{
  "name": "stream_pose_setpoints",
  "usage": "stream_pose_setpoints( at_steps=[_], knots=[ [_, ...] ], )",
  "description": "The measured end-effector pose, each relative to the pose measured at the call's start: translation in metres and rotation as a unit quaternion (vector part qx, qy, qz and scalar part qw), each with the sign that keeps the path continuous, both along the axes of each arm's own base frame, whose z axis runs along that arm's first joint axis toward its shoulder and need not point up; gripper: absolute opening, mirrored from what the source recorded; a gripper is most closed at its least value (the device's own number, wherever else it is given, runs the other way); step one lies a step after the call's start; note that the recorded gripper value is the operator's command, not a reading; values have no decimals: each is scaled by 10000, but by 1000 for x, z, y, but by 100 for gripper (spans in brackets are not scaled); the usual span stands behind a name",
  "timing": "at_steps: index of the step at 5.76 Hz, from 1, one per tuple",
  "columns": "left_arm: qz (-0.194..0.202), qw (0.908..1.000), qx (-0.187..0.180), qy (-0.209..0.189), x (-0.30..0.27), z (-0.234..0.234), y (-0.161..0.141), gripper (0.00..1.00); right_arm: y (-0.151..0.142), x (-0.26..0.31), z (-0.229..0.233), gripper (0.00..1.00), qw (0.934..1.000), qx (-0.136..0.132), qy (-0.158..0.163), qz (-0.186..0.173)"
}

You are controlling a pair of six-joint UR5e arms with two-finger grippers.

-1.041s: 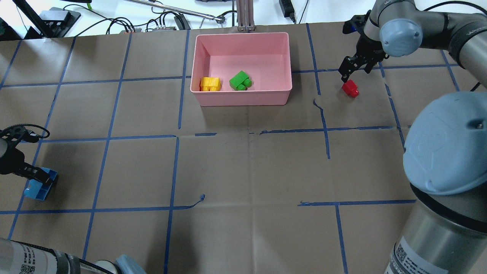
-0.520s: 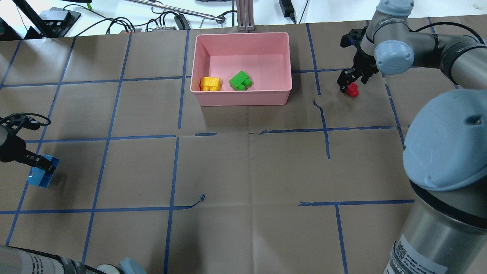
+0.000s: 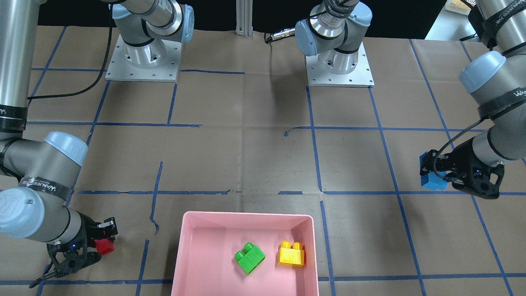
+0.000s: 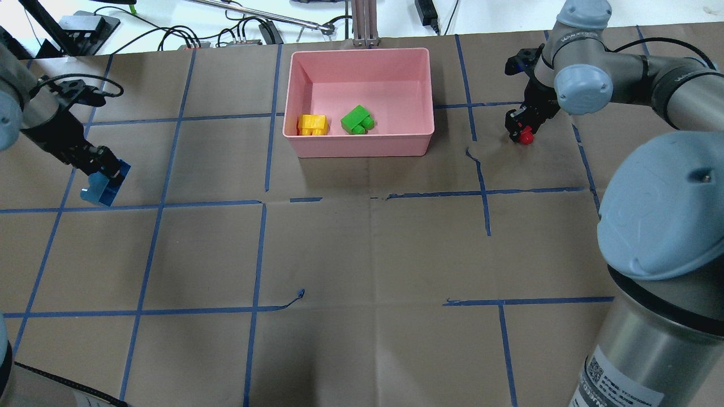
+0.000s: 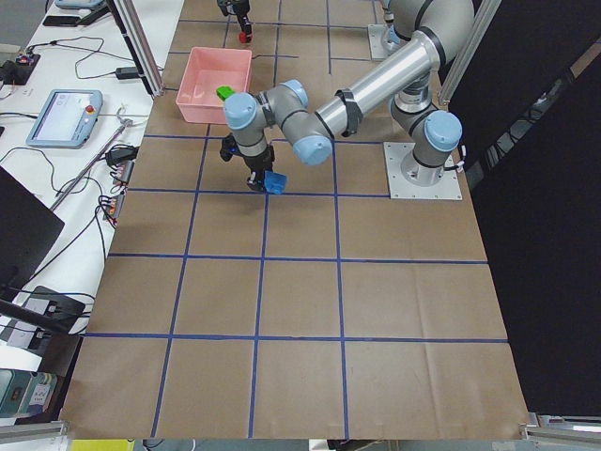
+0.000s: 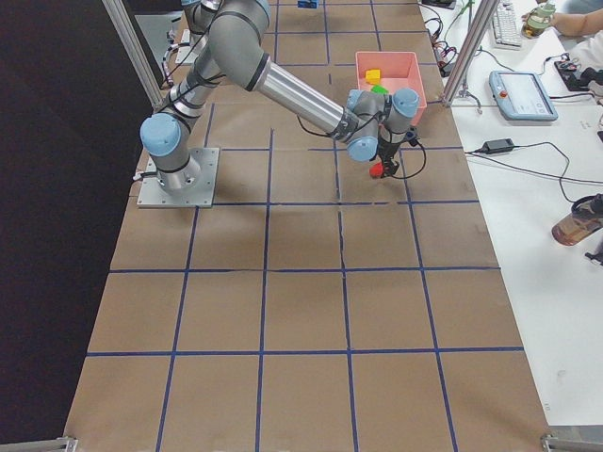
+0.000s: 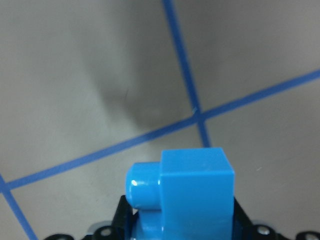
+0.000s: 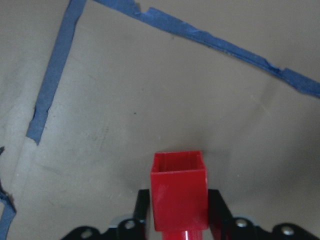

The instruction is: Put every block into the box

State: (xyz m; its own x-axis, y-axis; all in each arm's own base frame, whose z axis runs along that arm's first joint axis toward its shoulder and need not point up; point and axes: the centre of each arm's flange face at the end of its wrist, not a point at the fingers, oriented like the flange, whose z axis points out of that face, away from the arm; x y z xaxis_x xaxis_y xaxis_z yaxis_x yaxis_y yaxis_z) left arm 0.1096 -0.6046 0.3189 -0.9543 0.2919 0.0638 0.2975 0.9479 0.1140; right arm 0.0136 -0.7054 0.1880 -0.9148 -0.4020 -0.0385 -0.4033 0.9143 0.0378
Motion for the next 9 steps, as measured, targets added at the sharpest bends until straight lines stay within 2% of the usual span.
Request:
stream_pose_setpoints(
  at_steps=[2, 4, 5, 6, 8, 9],
  knots=[
    [512, 9979, -399, 1, -128, 28, -62, 0, -5, -4, 12, 26, 9998, -81, 163, -7],
    [244, 9906, -1334, 148, -279, 16, -92, 0, -25, -8, 65, 26, 9992, -287, 224, -156],
    [237, 9851, -1689, 232, -328, 2, -95, 14, -33, -8, 104, 26, 9985, -213, 212, -458],
    [247, 9817, -1866, 302, -357, -9, -94, 99, -36, -6, 145, 26, 9964, -37, 183, -833],
    [208, 9787, -2012, 346, -375, -14, -90, 100, -22, 15, 214, 26, 9864, 321, 156, -1606],
    [200, 9786, -2019, 349, -374, -3, -86, 100, -13, 42, 230, 26, 9816, 407, 138, -1858]
  ],
)
